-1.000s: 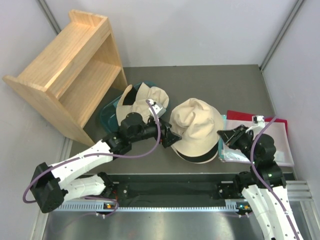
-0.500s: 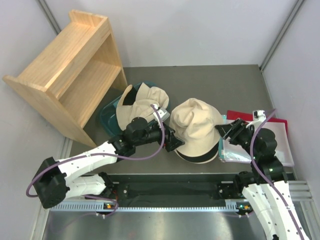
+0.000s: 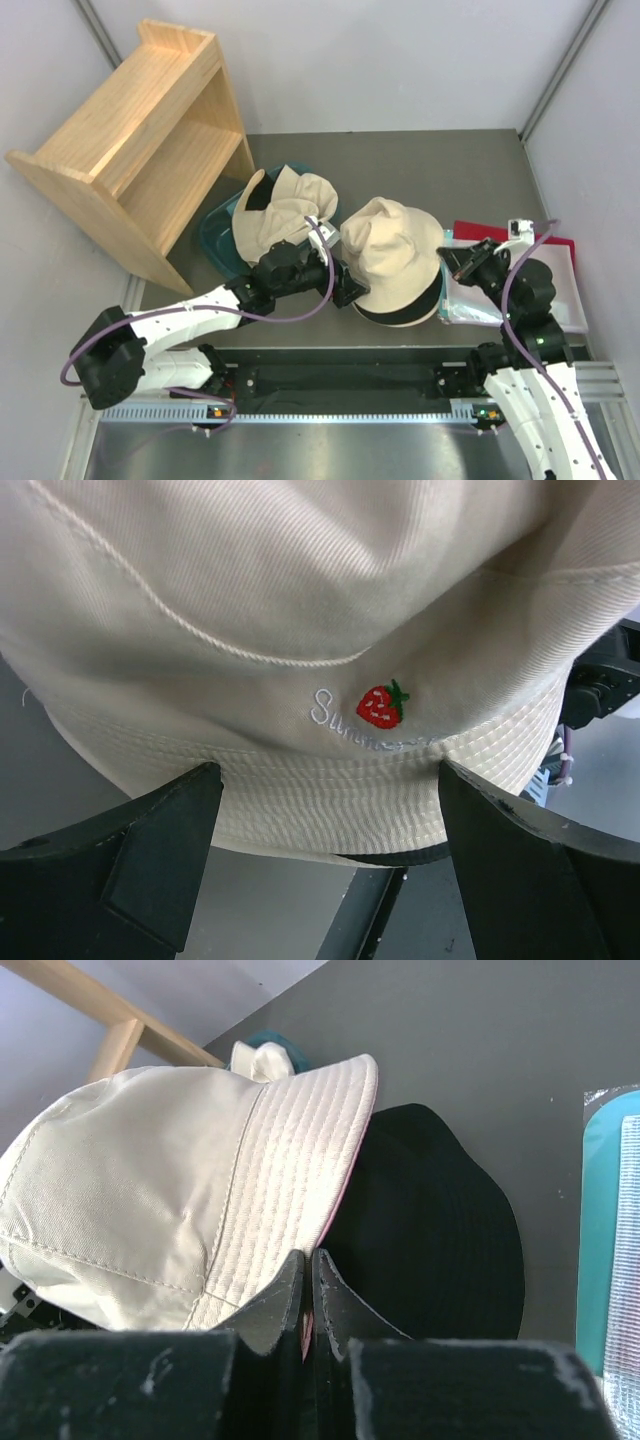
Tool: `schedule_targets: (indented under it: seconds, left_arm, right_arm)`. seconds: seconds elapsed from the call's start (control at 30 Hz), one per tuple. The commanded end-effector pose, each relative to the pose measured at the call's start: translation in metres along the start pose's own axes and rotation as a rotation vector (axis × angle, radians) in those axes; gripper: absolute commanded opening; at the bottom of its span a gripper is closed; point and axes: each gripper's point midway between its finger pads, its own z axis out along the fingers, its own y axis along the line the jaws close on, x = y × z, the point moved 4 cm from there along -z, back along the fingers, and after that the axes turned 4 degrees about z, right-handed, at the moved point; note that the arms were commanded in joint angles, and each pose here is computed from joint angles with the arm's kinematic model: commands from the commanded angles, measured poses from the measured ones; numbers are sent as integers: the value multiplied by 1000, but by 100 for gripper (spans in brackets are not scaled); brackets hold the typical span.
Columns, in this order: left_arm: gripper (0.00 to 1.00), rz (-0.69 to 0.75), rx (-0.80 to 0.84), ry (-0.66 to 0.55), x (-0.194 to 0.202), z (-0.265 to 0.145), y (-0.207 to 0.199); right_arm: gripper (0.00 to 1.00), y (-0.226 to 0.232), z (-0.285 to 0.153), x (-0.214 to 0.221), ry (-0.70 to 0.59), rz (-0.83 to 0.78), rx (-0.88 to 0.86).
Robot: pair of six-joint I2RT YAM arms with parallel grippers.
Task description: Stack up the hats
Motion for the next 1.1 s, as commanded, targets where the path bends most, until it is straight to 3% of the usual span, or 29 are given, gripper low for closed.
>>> schedule_targets:
  seconds: [0.0,0.17,0.73,1.07]
  left_arm:
    - [93,-2,17,-88,-12,2,-4]
    - [93,-5,17,-100,-13,5,-4]
    - [94,-36,-27,-82,1,17,8]
    - [95,-60,-65,-78,7,26,17]
  right_arm:
    - [0,8,-13,-4,-13,-3,-17]
    - [0,1,-26,-5,-43,4,40]
    - [0,-84,-16,51,150,29,412]
    - [0,-100,-12,68,188,59,462]
